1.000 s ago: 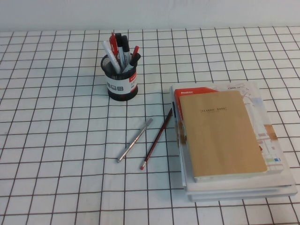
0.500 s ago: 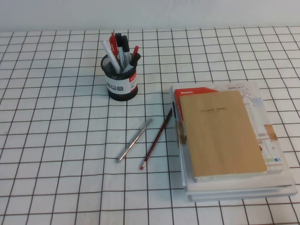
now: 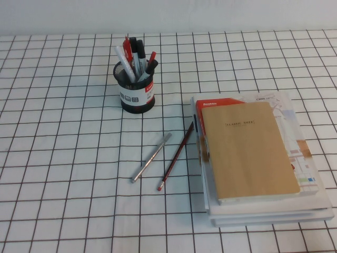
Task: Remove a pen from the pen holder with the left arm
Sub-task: 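Take a marker out of the pen holder and lay it on the table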
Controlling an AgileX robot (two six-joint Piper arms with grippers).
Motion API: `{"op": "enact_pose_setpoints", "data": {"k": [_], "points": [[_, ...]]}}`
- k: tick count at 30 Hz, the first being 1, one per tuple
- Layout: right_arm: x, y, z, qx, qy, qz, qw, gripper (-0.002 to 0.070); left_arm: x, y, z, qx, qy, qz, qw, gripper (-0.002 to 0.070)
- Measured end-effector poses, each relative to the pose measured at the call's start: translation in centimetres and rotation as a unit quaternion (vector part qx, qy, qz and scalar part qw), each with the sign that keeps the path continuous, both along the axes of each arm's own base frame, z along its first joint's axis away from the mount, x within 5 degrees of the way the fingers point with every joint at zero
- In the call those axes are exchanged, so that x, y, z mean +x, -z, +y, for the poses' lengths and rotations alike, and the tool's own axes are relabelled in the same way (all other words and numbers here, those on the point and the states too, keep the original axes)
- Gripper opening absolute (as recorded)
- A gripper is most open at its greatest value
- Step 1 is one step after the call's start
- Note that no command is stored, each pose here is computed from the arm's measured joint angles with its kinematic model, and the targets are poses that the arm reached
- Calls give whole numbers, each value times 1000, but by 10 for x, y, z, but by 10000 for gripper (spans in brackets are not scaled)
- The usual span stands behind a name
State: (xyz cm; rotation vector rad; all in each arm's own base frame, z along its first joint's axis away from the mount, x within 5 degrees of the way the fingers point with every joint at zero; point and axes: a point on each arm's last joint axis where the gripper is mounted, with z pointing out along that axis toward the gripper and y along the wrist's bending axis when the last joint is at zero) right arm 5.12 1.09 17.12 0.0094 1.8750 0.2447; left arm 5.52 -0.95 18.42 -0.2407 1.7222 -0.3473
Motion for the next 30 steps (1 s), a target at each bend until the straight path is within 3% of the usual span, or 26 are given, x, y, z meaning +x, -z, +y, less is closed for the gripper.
{"op": "enact_pose_setpoints", "data": {"k": [4,7,25,30], "points": [[0,0,0,0,0,0,1000,-15,1,-8,0,-101,-14,-33,994,0],[0,0,0,0,0,0,1000,-15,1,-12,3,-127,-29,-57,990,0],[0,0,0,0,0,0,1000,-15,1,-12,2,-65,-19,-58,996,0],[0,0,0,0,0,0,1000,-15,3,-44,-2,-12,9,-56,998,0]]}}
